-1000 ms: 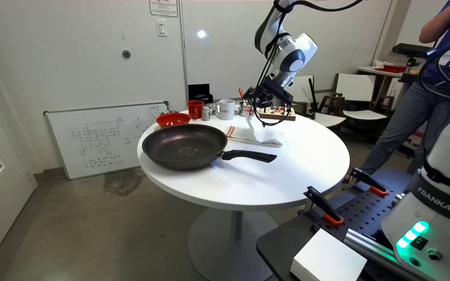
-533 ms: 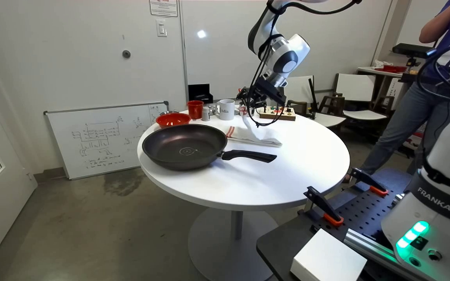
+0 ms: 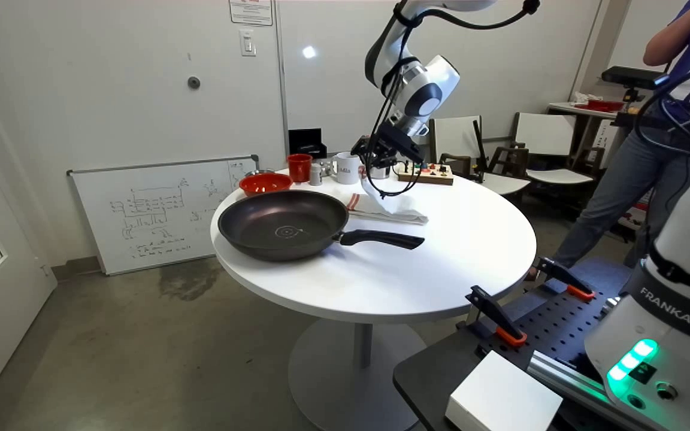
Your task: Fold the towel in half
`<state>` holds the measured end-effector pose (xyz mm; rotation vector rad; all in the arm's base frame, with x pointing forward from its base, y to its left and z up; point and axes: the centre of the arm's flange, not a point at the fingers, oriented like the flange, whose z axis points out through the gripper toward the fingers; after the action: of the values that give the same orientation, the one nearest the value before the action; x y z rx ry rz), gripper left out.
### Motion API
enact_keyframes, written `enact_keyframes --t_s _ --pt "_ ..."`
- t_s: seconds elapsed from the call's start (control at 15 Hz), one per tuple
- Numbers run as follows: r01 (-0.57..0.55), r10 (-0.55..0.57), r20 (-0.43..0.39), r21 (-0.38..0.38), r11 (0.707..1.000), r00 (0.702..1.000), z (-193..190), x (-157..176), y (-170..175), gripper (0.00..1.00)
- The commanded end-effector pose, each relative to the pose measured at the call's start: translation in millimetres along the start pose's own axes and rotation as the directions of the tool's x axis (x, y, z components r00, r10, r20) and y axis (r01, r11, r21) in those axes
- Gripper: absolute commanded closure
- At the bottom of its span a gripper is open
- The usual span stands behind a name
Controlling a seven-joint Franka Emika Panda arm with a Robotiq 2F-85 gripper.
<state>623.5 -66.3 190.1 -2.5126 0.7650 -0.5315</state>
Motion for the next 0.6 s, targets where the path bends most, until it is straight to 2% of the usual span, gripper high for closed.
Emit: enact_keyframes --t_s 0.0,0.2,0.4,0.47,0.53 --pt "0.006 -0.007 -0.036 -0.036 0.999 0.999 23 6 -10 0.99" --pt "0.001 -0.004 -0.061 -0.056 0.998 0.998 38 10 -20 0.97" --pt "-0.013 0.009 -0.07 -0.056 0.998 0.998 55 14 -35 0.99" --pt "-0.008 0.005 -0.059 -0.065 0.998 0.998 61 13 -39 0.73" --pt "-0.005 -0.001 -0.08 -0.068 0.998 0.997 68 13 -42 0.74"
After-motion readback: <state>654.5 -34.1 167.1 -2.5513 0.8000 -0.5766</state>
